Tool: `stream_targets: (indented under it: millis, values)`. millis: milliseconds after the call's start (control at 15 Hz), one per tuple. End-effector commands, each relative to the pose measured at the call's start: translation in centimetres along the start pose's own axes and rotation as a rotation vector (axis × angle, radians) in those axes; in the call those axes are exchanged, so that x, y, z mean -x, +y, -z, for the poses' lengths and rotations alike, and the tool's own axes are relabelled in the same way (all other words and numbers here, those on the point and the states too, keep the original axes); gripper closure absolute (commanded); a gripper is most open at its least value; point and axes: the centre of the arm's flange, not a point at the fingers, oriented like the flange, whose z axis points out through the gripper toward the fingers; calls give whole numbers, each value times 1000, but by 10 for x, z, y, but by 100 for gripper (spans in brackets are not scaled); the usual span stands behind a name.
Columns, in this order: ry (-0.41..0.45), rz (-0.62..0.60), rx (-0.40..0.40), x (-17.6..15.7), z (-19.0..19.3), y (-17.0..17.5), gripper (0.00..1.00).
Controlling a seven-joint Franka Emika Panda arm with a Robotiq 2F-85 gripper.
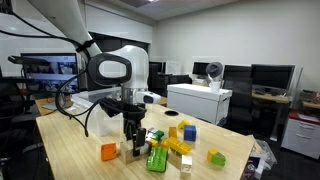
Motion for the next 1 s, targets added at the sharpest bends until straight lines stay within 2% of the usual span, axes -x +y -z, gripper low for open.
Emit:
stream_targets:
  millis: [0, 67, 267, 400, 533, 600, 800, 933]
  values:
    - [-10, 17, -13, -2, 34, -16, 66]
    - [-31, 21, -6, 3, 45, -23, 69]
    - [-96, 50, 17, 18, 87, -48, 69]
    - [-106, 89, 30, 24, 128, -72, 69]
    - [-39, 154, 42, 26, 185, -111, 69]
    - [24, 204, 35, 30, 227, -146, 69]
    - [118, 295, 13, 33, 266, -215, 69]
    - [150, 370, -14, 39, 269, -265, 69]
